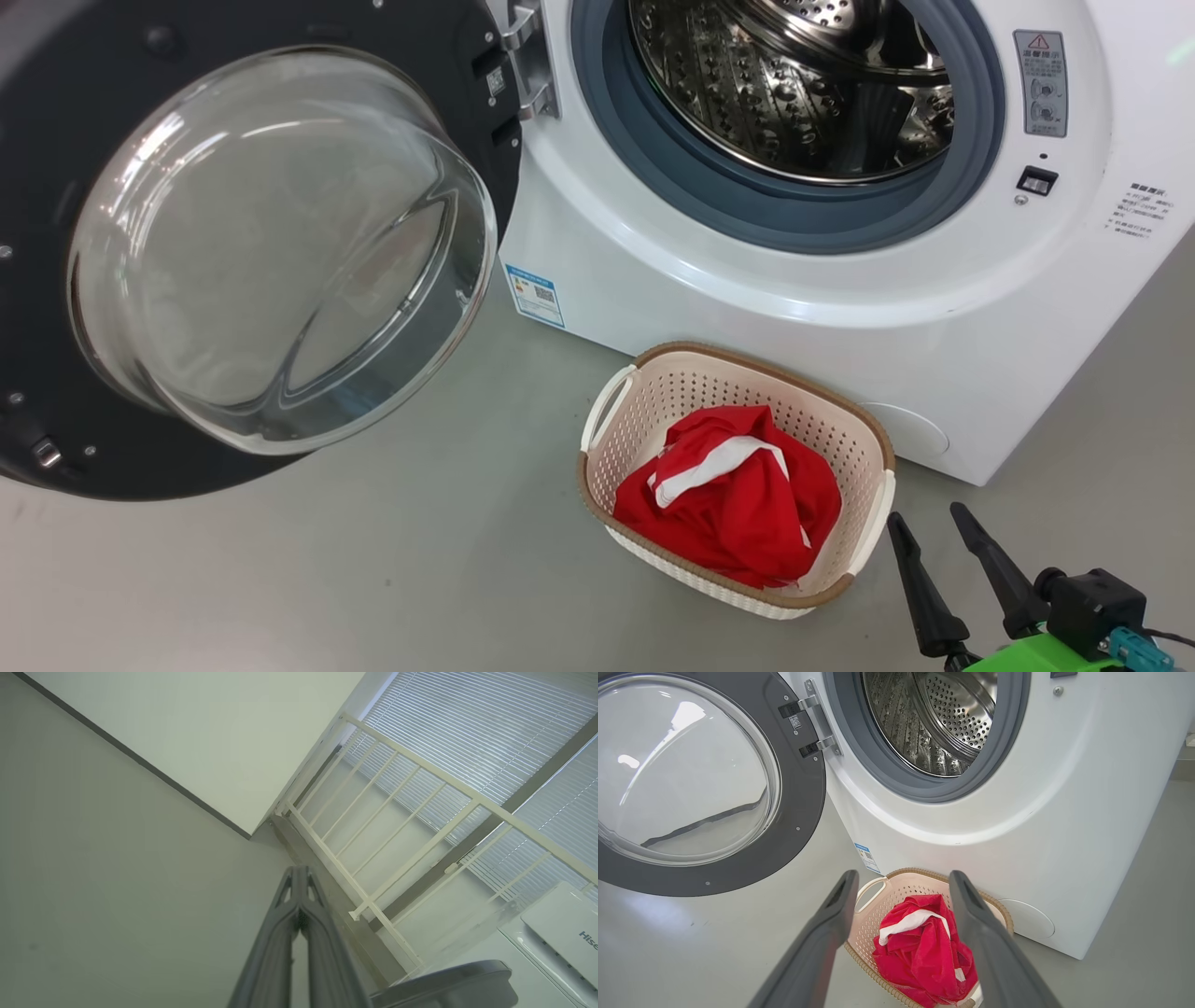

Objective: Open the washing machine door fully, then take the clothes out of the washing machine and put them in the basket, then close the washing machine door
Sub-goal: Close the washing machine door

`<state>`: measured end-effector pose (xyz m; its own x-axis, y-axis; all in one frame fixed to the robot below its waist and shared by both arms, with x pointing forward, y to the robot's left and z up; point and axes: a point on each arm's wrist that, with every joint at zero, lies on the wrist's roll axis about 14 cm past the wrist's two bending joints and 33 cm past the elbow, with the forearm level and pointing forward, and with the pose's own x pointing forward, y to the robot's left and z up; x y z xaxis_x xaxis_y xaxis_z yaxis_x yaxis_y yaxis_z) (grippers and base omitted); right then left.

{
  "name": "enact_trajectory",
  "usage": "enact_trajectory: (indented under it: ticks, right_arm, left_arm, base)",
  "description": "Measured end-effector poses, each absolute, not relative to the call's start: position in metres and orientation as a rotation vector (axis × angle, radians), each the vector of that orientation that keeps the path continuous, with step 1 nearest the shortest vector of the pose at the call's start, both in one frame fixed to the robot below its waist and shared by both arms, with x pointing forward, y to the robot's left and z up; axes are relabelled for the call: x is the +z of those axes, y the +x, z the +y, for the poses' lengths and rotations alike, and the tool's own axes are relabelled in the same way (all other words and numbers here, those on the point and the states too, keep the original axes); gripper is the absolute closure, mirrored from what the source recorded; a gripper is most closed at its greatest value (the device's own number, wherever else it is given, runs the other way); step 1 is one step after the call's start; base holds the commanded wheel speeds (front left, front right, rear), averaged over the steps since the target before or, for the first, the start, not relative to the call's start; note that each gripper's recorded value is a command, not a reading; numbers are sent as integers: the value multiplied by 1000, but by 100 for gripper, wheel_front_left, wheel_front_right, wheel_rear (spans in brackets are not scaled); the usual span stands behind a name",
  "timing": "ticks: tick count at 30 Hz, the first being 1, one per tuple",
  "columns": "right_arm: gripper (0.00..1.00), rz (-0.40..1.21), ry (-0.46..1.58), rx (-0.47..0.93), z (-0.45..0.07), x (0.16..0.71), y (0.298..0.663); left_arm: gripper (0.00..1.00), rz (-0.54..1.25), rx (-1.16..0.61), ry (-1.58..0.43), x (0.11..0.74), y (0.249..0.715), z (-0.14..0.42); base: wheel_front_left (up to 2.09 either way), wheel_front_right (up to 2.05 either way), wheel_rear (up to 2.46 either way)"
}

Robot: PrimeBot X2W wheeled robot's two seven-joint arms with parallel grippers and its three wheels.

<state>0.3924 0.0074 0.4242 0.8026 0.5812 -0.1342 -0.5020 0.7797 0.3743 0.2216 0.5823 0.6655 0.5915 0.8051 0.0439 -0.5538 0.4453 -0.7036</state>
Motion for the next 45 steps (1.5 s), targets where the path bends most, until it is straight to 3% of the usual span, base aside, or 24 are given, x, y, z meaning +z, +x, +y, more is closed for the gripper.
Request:
enact_trajectory:
  ticks: [12, 27, 45]
  right_arm:
    - [0, 268, 328, 569, -3, 413, 398]
    - [0, 267, 326, 560, -8, 410, 404]
    - [0, 213, 331, 571, 0, 432, 402]
  left_arm:
    - [100, -35, 807, -862, 595, 259, 560]
    - [100, 63, 719, -932, 581, 279, 543]
    - [100, 222, 470, -905, 588, 262, 501]
  base:
    - [0, 0, 0]
    - [0, 0, 0]
    - [0, 0, 0]
